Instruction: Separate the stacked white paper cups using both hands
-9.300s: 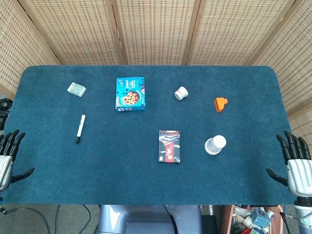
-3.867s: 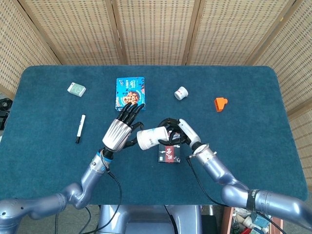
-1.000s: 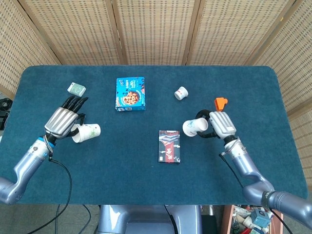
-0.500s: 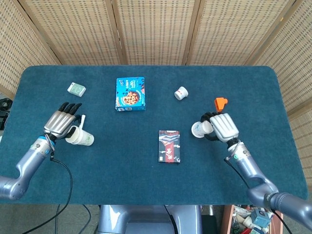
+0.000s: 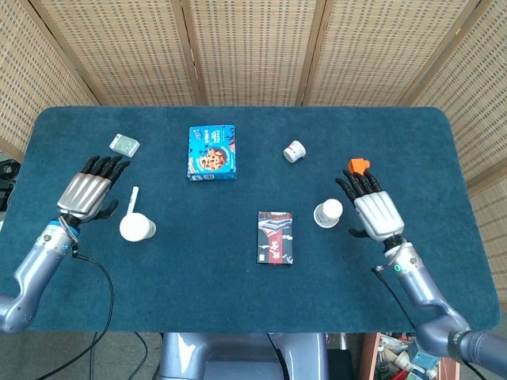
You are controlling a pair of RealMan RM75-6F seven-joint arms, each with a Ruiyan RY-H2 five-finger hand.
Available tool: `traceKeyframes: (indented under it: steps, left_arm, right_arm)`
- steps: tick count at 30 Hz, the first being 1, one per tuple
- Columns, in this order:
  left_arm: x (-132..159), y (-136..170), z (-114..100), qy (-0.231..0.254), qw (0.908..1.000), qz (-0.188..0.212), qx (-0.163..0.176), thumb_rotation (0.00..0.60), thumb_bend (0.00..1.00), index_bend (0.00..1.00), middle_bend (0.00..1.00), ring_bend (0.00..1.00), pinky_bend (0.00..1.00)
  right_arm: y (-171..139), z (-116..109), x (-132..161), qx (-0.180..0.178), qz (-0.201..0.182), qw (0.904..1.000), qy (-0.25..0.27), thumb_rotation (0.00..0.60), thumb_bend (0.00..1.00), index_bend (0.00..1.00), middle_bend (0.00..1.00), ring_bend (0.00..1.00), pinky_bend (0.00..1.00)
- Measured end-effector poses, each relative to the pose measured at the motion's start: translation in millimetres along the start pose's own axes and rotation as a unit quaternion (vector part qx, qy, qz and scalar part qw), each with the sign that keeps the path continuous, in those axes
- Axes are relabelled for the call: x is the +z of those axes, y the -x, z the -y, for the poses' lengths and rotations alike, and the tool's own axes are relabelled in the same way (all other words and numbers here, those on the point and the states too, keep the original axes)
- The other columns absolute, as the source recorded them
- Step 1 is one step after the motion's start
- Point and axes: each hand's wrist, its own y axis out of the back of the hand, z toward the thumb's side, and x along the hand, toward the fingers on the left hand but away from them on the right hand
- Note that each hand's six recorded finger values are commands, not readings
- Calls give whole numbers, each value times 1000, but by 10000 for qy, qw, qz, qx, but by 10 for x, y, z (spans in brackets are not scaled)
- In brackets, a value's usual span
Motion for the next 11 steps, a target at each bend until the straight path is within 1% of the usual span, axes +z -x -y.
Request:
traceKeyframes:
  steps: [3,7,10,11]
  left_arm:
    - [-141,186,-65,105,9993,-208,301,600,227,0,0,0,0]
    - [-351,518,-50,323,9958,-595,617,600,199,0,0,0,0]
    - [-515,828,44,562,9913,-920,761,600,196,0,0,0,0]
    - [-560,925,79,601,9897,-1022,801,600,196,0,0,0,0]
  right_arm:
    - [-182,-105,-106,-233,8,9996,-130,600,3,55,0,0,0]
    - [-441,-206,-241,-500,43,9984,-261,600,0,56,0,0,0]
    - [-667,-268,-335,-695,94,9971,-284,600,0,44,0,0,0]
    - [-825,-281,-385,-728,118,9970,-255,600,0,36,0,0,0]
